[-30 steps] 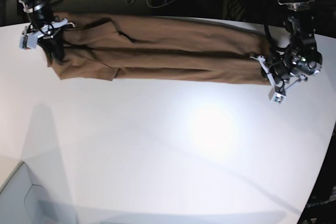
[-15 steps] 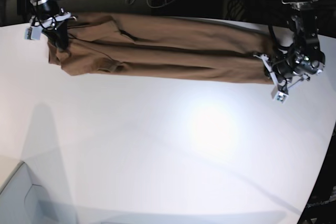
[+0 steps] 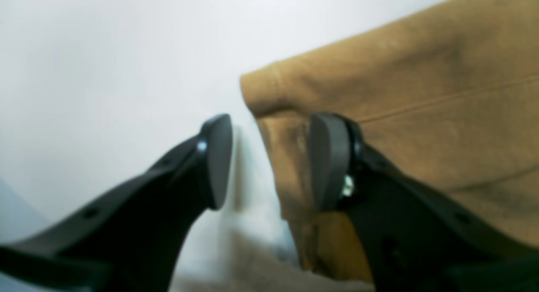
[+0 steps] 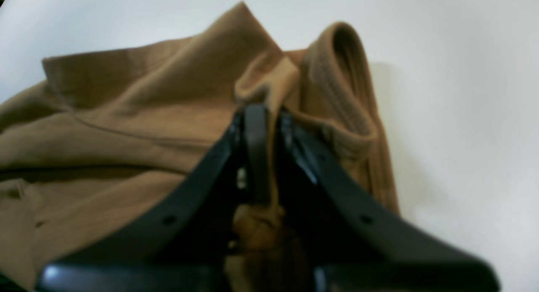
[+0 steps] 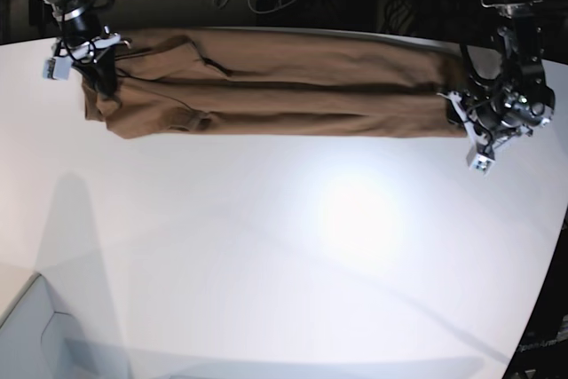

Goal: Layout the t-shirt on the table in an organized manner, then fold the t-shirt properly
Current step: 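Lay the folded hem down and adjust the grip with both grippers, then regrasp the strip end with the left gripper, holding the other end with right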

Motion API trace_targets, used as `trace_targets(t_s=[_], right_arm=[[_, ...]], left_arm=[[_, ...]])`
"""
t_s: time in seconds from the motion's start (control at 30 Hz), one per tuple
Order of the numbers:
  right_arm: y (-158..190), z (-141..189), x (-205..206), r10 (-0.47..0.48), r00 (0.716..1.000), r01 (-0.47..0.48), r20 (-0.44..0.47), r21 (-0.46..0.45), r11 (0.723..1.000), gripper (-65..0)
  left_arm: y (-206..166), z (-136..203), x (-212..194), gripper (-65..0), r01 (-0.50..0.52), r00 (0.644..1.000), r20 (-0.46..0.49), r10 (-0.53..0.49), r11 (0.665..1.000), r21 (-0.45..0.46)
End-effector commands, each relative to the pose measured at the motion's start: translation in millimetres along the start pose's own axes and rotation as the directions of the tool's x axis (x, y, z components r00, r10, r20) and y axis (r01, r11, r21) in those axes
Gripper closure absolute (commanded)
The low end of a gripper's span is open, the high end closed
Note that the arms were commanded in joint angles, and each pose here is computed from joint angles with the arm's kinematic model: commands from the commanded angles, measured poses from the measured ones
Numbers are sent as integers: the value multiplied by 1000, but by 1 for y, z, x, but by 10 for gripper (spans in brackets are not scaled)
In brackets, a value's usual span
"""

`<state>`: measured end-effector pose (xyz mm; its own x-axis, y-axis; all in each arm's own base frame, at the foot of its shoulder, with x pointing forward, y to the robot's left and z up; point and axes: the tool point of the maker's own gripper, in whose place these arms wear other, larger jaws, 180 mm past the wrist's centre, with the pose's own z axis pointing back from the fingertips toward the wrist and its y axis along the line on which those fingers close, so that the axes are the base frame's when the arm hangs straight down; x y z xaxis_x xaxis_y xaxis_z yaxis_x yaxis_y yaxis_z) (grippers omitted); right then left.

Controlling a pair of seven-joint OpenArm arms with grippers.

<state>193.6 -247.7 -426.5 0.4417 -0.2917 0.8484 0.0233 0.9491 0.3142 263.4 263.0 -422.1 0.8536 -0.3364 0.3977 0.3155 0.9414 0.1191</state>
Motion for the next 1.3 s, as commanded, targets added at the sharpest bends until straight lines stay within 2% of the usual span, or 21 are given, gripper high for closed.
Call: trace_targets(t_s=[0.0, 0.23, 0.43, 0.53, 0.67, 0.9, 1.13, 1.27], right_arm=[[-3, 2, 5, 16, 1000, -16, 9, 1, 1000, 0], [-2, 2, 5, 14, 1000, -14, 9, 1, 1000, 0], [-2, 2, 5, 13, 1000, -13, 9, 1, 1000, 0], [-2, 2, 5, 13, 1000, -13, 9, 1, 1000, 0], [-1, 2, 4, 13, 1000, -13, 8, 3, 1000, 0], [-1, 2, 4, 13, 1000, -13, 8, 3, 1000, 0], [-1, 2, 4, 13, 1000, -13, 7, 3, 1000, 0], [-1, 2, 4, 13, 1000, -13, 7, 3, 1000, 0]], left_arm=[[5, 6, 5, -301, 15, 1000, 6, -15, 1000, 19], [-10, 31, 26, -303, 45, 993, 107, -50, 998, 46], [0, 50, 23, -307, -102, 979, 184, 85, 991, 86], [6, 49, 6, -307, -175, 972, 175, 157, 980, 92], [-4, 39, -3, -309, -218, 966, 155, 207, 974, 58], [-11, 32, -9, -373, -256, 958, 145, 249, 966, 35], [-7, 33, -14, -375, -275, 954, 137, 267, 960, 44], [-11, 21, -22, -375, -297, 950, 106, 294, 955, 18]])
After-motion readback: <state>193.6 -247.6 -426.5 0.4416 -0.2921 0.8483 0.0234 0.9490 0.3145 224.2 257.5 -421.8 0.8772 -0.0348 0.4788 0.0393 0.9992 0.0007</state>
